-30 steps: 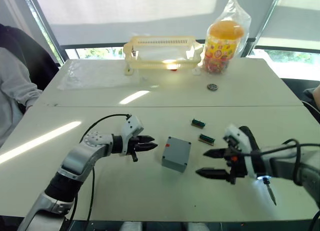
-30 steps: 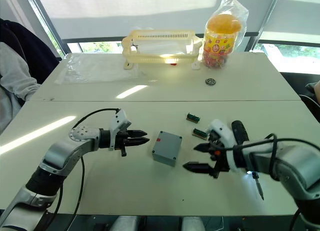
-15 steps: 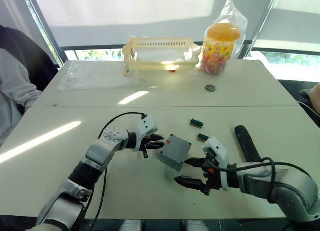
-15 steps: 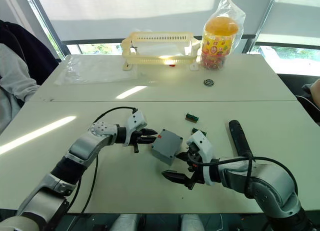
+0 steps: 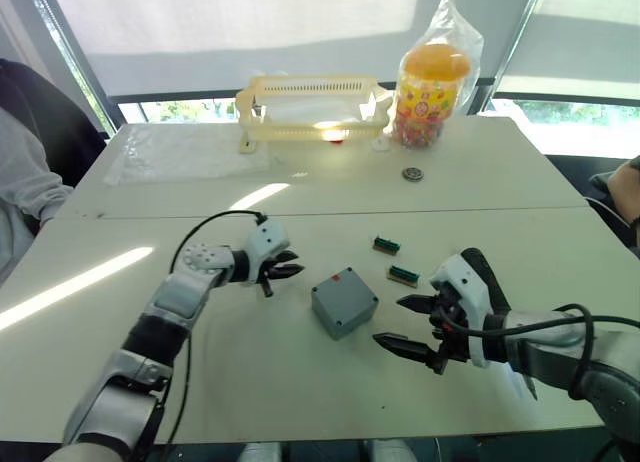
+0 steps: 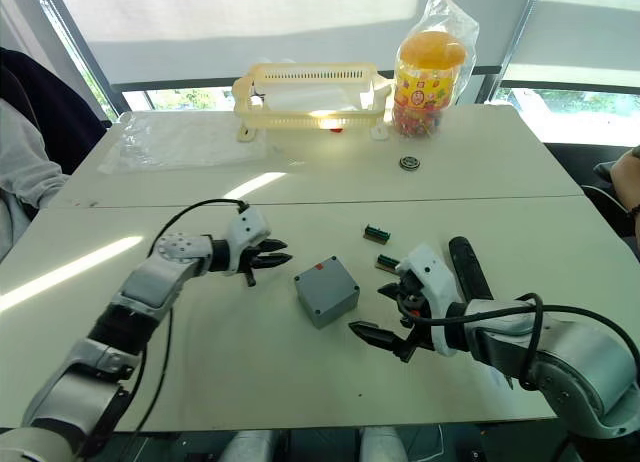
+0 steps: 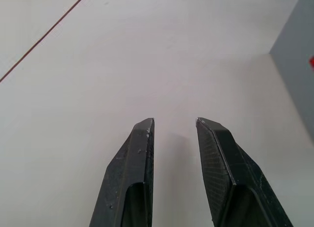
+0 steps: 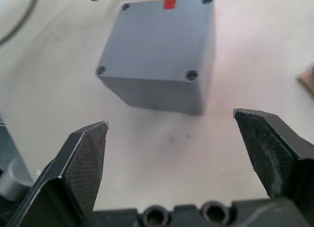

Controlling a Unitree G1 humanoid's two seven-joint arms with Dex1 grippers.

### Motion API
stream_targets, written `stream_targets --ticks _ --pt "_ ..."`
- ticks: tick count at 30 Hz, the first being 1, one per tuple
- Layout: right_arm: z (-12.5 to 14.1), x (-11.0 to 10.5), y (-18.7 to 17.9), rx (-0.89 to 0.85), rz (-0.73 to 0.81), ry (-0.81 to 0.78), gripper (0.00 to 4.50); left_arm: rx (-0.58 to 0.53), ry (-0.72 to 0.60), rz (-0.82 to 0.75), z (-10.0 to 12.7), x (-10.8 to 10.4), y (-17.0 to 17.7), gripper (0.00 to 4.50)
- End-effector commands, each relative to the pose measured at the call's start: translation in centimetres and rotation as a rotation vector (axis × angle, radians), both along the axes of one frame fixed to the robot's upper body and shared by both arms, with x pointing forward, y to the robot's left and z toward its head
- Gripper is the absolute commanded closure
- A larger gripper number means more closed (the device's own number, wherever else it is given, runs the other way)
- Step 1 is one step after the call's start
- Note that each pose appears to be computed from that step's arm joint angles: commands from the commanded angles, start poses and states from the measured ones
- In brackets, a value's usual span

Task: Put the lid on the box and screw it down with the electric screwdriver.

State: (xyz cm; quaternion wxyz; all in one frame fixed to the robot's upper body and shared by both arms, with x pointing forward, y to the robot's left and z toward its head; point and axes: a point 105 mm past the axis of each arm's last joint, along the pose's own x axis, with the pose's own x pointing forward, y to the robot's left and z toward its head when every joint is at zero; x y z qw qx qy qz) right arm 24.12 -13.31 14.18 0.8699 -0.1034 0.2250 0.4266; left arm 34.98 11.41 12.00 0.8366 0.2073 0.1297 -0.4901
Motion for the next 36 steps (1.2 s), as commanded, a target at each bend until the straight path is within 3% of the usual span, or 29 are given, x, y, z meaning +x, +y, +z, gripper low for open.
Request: stream_targets --ticks 1,4,8,15,21,30,36 --pt "-0.6 0.7 0.5 -0.02 0.063 -0.042 0.04 -0.043 0.06 -0.132 1.3 -3.8 -1.0 3.17" --pt "-1.5 1.2 1.1 -0.01 0.108 -0.047 0.04 -0.048 0.126 -0.173 0.9 -5.7 -1.3 3.17" --pt "-2.4 1.9 1.4 -0.03 0.148 -0.061 0.04 -0.046 0.162 -0.201 0.5 -6.7 -2.1 3.17" --pt "-2.8 1.8 2.3 -0.02 0.198 -0.065 0.04 -0.03 0.126 -0.176 -0.7 -4.5 -3.9 3.17" --pt "-2.6 0.3 2.9 0.009 0.208 -0.044 0.04 -0.019 0.063 -0.161 -0.6 -2.6 -4.6 3.17" --pt "-2.6 -0.7 3.6 0.031 0.164 -0.026 0.04 -0.025 0.055 -0.177 -0.5 -2.5 -4.7 3.17" --pt "-1.7 0.3 1.0 -0.026 0.09 -0.067 0.04 -0.02 0.07 -0.174 -0.2 -3.2 -3.6 3.17"
